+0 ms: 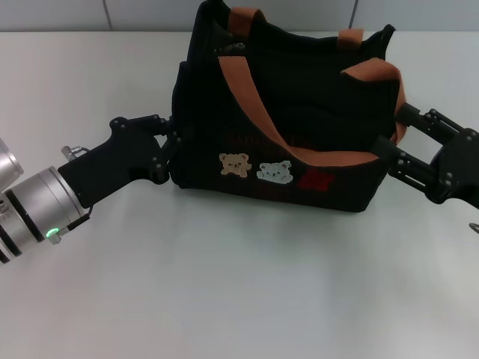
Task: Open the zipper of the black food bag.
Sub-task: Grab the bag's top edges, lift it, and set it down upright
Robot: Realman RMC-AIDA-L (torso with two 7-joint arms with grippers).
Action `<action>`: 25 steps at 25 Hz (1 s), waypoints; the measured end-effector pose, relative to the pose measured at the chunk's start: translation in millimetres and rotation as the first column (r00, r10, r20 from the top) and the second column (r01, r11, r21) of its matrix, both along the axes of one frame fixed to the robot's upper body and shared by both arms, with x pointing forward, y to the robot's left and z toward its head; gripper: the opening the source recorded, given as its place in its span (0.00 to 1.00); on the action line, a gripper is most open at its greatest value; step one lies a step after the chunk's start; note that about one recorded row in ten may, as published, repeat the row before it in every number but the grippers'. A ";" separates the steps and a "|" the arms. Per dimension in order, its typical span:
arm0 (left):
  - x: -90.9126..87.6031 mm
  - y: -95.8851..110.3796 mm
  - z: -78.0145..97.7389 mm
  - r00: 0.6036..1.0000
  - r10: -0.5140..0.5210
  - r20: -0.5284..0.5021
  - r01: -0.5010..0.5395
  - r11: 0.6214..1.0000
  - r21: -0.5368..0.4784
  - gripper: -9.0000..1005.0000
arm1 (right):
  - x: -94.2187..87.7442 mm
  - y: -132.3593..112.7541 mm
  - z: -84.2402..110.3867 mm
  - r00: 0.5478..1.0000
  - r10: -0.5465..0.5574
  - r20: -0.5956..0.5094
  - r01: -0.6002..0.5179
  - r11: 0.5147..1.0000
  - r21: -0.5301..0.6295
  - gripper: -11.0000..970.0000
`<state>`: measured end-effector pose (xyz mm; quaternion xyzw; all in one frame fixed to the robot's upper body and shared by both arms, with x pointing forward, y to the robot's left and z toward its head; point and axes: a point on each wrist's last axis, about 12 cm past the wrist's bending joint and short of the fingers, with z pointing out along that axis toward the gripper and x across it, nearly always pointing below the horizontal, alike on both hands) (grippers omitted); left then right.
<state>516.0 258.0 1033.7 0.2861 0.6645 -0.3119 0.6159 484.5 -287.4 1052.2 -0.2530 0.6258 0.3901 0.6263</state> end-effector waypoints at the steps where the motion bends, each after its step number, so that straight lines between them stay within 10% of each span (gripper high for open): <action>1: 0.0 0.1 0.0 1.000 0.000 0.000 0.000 1.000 0.000 0.12 | 0.5 0.3 0.2 1.000 0.001 0.001 -0.001 1.000 0.000 0.75; 25: -0.9 58.0 30.0 0.983 0.094 0.157 -0.100 0.994 0.031 0.11 | 4.7 -2.7 2.5 0.999 -0.047 0.013 0.046 0.999 0.021 0.75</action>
